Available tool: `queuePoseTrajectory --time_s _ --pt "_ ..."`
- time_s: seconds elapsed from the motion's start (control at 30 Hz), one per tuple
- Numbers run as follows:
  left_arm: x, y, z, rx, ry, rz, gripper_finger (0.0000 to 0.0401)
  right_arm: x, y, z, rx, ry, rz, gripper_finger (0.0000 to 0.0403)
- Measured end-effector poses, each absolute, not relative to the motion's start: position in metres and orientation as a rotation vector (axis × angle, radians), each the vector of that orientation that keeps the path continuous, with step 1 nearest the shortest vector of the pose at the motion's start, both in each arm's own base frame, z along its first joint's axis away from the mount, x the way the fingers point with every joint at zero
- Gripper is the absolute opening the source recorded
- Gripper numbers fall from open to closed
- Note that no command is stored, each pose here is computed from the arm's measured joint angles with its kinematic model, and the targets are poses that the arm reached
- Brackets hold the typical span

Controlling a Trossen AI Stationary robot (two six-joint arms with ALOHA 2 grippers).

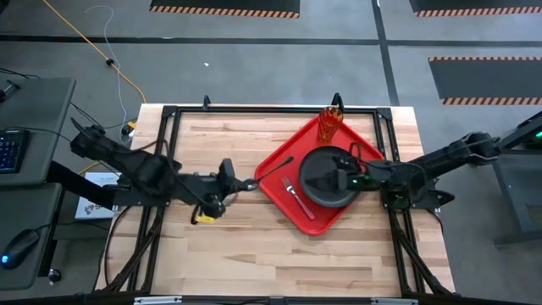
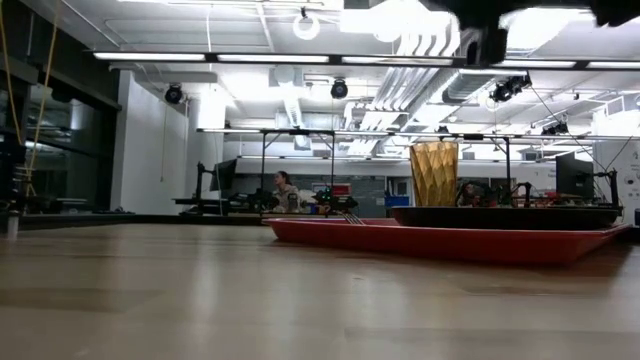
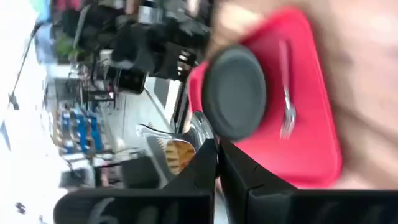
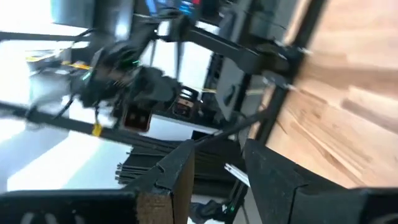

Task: Pick and place plate/cup/fork/spoon on tray
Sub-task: Put the black spoon on the red serving tray to the left of the pink fork

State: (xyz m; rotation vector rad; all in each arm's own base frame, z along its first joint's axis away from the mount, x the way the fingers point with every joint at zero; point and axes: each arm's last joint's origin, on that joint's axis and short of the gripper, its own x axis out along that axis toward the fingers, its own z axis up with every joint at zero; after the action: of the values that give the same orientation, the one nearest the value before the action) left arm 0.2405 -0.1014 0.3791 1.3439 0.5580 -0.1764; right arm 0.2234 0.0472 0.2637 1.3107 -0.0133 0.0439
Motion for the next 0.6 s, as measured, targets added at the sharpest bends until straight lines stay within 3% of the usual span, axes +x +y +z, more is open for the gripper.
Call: queuePoseTrajectory --time_s 0.2,0.6 --pt "0.248 -0.113 0.362 1.474 0.621 -0.270 0.0000 0.245 0.032 0.245 1.418 0.036 0.037 0.0133" --pt "0.248 -0.116 0.354 1.411 0.669 -0.280 0.0000 0.259 0.025 0.239 1.442 -0.093 0.034 0.0133"
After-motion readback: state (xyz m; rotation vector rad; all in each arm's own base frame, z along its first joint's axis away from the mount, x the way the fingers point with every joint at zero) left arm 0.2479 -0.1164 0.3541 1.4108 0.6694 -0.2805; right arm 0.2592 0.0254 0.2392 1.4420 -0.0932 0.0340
